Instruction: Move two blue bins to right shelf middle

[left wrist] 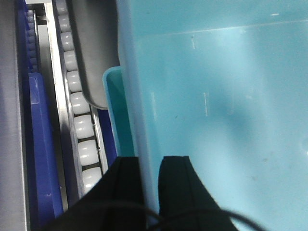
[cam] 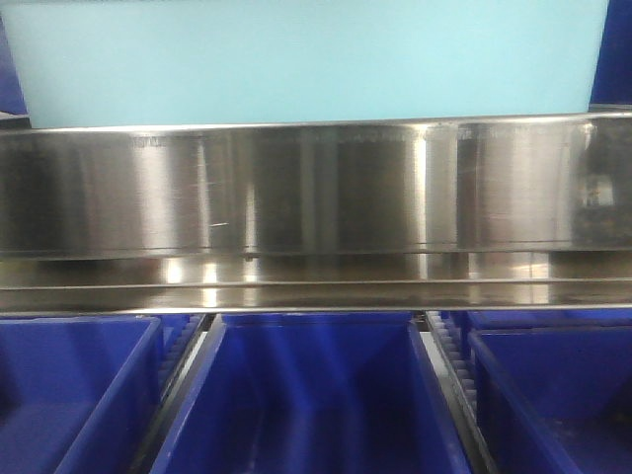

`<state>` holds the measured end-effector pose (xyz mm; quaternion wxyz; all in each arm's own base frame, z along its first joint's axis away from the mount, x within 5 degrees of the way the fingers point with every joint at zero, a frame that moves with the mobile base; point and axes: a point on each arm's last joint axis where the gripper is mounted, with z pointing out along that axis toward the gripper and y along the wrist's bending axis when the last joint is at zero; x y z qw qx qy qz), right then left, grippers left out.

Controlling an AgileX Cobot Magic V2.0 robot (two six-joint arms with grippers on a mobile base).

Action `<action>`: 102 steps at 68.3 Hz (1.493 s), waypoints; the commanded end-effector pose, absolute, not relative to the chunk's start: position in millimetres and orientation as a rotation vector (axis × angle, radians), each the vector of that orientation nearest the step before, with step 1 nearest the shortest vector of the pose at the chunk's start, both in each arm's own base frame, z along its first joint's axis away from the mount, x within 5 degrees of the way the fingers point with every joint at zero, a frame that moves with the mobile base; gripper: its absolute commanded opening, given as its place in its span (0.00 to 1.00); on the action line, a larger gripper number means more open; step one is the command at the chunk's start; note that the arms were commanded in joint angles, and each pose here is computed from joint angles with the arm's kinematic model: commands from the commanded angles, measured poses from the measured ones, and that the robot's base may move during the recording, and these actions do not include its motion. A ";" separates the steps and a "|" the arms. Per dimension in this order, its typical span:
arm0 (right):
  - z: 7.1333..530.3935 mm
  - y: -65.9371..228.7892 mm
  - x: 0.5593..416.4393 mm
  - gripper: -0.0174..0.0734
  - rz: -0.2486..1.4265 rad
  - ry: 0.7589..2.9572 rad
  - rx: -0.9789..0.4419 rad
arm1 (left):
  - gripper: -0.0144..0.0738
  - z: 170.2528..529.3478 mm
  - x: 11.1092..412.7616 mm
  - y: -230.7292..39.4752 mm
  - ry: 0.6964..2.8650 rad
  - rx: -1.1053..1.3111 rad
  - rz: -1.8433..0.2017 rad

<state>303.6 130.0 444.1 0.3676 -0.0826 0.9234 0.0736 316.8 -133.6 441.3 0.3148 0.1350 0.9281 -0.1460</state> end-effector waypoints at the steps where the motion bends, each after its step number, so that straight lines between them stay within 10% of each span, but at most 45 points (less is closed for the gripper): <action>1: 446.0 126.6 303.6 0.02 0.141 2.353 -0.231 | 0.07 449.0 312.0 -134.5 2.410 0.365 -0.427; 10: 444.7 125.9 302.3 0.11 0.133 2.374 -0.231 | 0.25 449.0 312.0 -134.5 2.410 0.365 -0.427; 30: 448.0 123.3 298.5 0.77 0.123 2.376 -0.226 | 0.86 450.7 310.5 -134.0 2.405 0.364 -0.428; 64: 463.6 112.4 274.8 0.82 0.138 2.360 -0.204 | 0.84 491.7 266.0 -101.8 2.262 0.340 -0.239; 102: 366.8 122.0 284.3 0.82 0.144 2.592 -0.168 | 0.84 398.6 282.1 -133.3 2.387 0.388 -0.443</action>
